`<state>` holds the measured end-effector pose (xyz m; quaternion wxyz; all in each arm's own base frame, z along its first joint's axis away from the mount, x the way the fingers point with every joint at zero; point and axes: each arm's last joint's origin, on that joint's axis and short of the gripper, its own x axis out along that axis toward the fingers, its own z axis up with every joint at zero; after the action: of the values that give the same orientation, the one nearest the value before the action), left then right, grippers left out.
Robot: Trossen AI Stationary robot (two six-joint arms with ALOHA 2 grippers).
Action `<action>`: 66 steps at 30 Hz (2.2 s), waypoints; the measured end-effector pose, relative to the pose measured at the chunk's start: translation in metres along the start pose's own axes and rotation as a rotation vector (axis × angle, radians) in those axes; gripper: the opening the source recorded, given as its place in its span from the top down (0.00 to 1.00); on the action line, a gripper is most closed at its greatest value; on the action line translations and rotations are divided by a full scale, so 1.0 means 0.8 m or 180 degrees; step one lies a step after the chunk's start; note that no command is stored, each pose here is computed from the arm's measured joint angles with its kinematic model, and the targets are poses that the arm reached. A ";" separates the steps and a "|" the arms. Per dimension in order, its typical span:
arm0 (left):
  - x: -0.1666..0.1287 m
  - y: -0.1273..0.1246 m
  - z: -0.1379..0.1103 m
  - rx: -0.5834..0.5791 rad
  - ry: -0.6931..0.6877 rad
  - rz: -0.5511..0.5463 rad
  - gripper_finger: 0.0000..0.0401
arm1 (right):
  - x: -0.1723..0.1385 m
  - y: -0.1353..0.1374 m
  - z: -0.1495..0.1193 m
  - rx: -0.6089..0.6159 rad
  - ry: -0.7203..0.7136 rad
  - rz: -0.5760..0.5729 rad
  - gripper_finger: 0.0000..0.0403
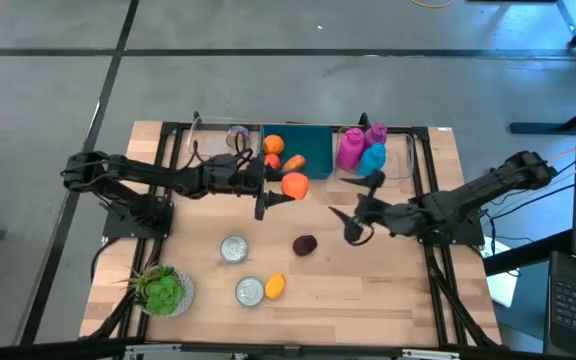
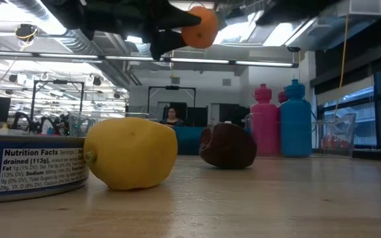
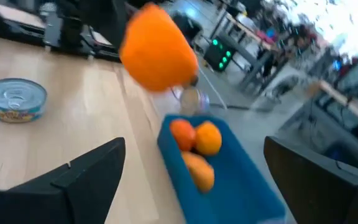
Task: Pick & Place Food Item
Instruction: Put the orange into the blue bin
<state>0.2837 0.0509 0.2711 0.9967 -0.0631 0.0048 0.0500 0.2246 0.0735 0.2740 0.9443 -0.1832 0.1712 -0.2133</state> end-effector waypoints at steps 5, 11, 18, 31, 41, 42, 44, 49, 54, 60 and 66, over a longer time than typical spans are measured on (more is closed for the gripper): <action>-0.003 0.024 0.002 0.0119 0.0008 -0.0002 0.43 | -0.014 -0.012 -0.054 0.0539 0.0012 -0.0226 0.05; -0.007 0.050 -0.003 0.0143 0.0048 0.0005 0.43 | -0.017 -0.009 -0.093 0.0961 -0.0227 -0.0145 0.05; -0.041 0.077 -0.043 -0.0043 -0.0269 0.0181 0.43 | -0.017 -0.008 -0.099 0.1078 -0.0328 -0.0102 0.05; -0.025 0.118 -0.023 0.0038 0.0591 0.1107 0.43 | -0.008 -0.014 -0.101 0.1391 -0.0314 -0.0034 0.05; 0.033 0.156 -0.013 -0.0009 0.1238 0.1345 0.43 | 0.003 -0.009 -0.103 0.1455 -0.0290 -0.0059 0.05; 0.040 0.159 -0.013 -0.0019 0.1302 0.1360 0.43 | 0.005 -0.008 -0.105 0.1436 -0.0269 -0.0059 0.05; 0.055 0.167 -0.010 -0.0013 0.1417 0.1374 0.43 | 0.007 -0.006 -0.106 0.1415 -0.0248 -0.0010 0.05; 0.084 0.184 -0.004 -0.0038 0.1789 0.1576 0.43 | 0.009 -0.004 -0.108 0.1385 -0.0217 0.0072 0.05; 0.106 0.199 -0.006 -0.0105 0.2049 0.1664 0.43 | 0.009 -0.004 -0.108 0.1370 -0.0217 0.0073 0.05; 0.121 0.208 -0.016 -0.0273 0.2160 0.1756 0.43 | 0.009 -0.002 -0.107 0.1294 -0.0225 0.0261 0.05; 0.130 0.218 -0.032 -0.0440 0.2214 0.1867 0.43 | 0.009 -0.001 -0.107 0.1276 -0.0220 0.0335 0.05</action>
<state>0.3695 0.2304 0.2225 0.8732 -0.1384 0.3533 0.3060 0.1960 0.0457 0.1976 0.9770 0.0103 0.1021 -0.1870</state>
